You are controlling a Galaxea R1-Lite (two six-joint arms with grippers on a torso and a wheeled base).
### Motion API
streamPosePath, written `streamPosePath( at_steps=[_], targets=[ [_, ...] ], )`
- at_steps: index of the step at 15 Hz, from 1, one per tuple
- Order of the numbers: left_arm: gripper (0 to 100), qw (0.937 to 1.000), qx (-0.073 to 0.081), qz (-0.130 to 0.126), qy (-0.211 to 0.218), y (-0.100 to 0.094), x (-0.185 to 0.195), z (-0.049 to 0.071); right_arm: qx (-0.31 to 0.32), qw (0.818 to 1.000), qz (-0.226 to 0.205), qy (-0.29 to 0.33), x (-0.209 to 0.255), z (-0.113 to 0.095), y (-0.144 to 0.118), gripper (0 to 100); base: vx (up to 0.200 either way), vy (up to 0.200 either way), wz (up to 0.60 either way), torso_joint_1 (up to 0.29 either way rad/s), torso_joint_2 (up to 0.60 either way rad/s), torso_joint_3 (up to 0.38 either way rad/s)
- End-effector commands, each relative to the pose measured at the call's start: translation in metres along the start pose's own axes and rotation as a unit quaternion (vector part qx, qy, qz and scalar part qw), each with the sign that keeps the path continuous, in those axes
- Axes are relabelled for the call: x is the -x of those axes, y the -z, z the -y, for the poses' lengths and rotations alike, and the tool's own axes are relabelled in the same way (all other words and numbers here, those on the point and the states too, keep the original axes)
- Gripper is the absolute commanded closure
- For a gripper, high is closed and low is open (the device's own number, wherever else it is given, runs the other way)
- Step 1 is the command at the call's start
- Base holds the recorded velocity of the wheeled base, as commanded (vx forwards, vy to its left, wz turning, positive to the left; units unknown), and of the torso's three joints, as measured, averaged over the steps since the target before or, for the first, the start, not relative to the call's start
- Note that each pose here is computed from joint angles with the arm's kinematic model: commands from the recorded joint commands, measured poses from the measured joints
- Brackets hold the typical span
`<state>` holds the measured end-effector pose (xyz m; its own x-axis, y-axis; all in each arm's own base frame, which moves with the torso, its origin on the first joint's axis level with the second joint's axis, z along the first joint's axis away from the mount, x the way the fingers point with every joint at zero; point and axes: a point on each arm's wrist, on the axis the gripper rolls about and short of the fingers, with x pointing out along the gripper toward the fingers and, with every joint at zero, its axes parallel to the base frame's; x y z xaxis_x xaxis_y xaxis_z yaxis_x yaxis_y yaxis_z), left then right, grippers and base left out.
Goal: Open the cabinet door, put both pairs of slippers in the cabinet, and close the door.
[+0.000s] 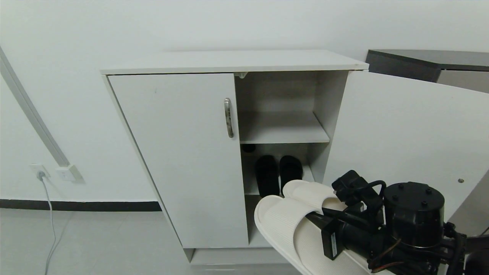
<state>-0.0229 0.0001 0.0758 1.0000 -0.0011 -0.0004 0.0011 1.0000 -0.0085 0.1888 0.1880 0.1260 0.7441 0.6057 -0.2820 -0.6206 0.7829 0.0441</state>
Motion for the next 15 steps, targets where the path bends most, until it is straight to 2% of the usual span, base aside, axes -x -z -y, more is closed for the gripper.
streamPosePath(
  at_steps=[1,8,10,12,15],
  targets=[
    [100,1.0000,0.000,0.000,0.000,0.000,0.000,0.000,0.001,1.000,-0.004,0.000,-0.002,0.000,0.003,100,0.000,0.000,0.00,0.000,0.00,0.000],
    [100,1.0000,0.000,-0.001,0.000,0.000,0.000,0.000,0.012,1.000,0.015,0.013,-0.018,-0.004,0.005,100,0.000,0.000,0.00,0.000,0.06,0.047],
    [100,1.0000,-0.001,-0.001,-0.001,0.000,0.000,0.000,0.012,0.997,0.046,0.061,-0.033,-0.017,-0.008,100,0.000,0.000,0.00,-0.001,0.03,0.021],
    [100,1.0000,-0.001,-0.001,0.000,0.000,0.000,0.000,0.006,0.988,0.039,0.146,-0.059,-0.034,-0.018,100,0.000,0.000,0.00,0.000,0.00,0.000],
    [100,1.0000,-0.001,-0.001,-0.001,0.000,0.000,0.000,-0.031,0.972,0.027,0.231,-0.073,-0.061,-0.048,100,0.000,0.000,0.00,0.000,0.00,0.000]
  ],
)
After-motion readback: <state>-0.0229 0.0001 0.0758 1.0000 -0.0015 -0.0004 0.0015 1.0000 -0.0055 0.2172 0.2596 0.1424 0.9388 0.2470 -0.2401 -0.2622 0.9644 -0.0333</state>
